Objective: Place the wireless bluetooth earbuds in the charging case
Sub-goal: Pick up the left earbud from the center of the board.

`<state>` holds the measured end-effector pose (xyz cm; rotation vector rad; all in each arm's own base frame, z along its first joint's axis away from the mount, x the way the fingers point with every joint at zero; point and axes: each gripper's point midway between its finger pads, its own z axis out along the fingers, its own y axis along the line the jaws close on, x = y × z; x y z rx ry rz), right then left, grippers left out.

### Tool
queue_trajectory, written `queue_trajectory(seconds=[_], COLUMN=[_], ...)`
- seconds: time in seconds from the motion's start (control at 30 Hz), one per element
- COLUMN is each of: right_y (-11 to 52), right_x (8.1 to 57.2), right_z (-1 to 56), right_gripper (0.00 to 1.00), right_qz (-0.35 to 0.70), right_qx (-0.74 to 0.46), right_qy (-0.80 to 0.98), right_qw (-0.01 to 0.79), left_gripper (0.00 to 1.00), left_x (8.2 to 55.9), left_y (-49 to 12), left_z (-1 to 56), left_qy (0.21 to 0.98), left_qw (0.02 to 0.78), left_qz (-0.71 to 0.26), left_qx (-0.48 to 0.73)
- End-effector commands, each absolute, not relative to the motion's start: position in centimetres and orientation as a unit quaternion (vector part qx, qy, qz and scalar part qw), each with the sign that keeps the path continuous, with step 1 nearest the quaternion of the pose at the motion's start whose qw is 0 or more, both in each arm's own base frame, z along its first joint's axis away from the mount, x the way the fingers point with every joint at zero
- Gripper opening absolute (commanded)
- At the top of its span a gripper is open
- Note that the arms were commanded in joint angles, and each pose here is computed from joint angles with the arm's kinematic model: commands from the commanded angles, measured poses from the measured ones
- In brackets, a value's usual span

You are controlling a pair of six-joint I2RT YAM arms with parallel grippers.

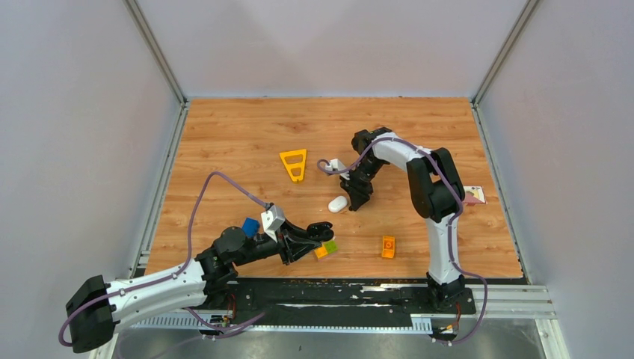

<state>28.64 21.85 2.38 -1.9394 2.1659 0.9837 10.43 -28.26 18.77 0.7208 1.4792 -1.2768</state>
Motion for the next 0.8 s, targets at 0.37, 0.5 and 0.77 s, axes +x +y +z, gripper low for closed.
queue_trajectory(seconds=[0.37,0.5,0.77], right_y=[23.7,24.0,24.4], right_x=[29.2,29.2,29.2], right_z=[4.7,4.6,4.8], right_gripper=[0.22,0.24,0.24], right_qz=[0.341,0.342,0.343], right_qx=[-0.638,-0.640,-0.642], right_qy=[0.685,0.683,0.681], right_qw=[0.082,0.084,0.087], left_gripper=[0.00,0.00,0.00], left_x=[10.6,10.5,10.5], left_y=[-28.3,-28.3,-28.3], left_z=[20.0,19.9,19.9], left_qy=[0.601,0.601,0.600], left_qw=[0.516,0.516,0.516], left_qz=[-0.538,-0.538,-0.539], left_qx=[0.289,0.289,0.288])
